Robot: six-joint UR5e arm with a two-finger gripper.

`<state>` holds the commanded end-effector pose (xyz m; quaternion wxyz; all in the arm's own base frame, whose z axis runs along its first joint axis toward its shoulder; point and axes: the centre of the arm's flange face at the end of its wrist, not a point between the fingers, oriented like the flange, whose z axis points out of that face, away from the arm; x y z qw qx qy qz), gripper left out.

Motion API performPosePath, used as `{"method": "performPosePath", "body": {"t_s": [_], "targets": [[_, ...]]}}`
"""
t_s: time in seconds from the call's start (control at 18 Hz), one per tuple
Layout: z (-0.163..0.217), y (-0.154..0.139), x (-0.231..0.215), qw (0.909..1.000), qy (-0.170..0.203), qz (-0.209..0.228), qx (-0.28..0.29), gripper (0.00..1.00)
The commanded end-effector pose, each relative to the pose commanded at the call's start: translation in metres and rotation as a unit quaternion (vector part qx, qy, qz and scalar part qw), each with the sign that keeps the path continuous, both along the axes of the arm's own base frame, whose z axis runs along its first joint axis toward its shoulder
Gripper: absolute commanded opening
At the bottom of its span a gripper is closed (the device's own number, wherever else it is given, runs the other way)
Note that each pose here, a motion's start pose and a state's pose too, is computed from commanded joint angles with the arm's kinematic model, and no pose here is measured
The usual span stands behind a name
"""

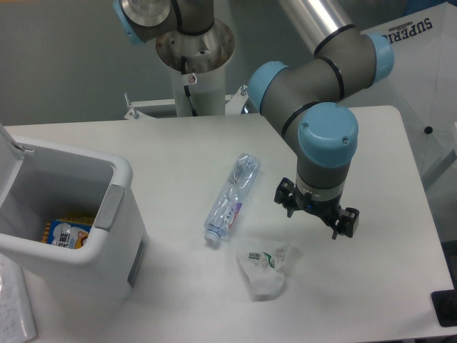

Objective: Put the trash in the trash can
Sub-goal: 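Move the gripper toward the crumpled clear plastic bag, then lower the gripper onto the plastic bag and close on it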

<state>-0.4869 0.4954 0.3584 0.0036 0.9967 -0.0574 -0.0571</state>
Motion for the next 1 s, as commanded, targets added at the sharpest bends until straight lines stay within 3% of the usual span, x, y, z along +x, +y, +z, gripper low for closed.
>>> {"method": "performPosePath", "body": {"t_s": [0.33, 0.5, 0.72, 1.0], "targets": [[-0.007, 0.000, 0.006, 1.0000, -0.002, -0.004, 0.008, 1.00], [-0.027, 0.004, 0.017, 0.9993, 0.023, -0.007, 0.028, 1.00], [-0.045, 0.007, 0.038, 0.9979, 0.031, 0.037, 0.042, 1.00], [-0.068, 0.034, 0.058, 0.9970, 0.028, 0.056, 0.045, 1.00]]}}
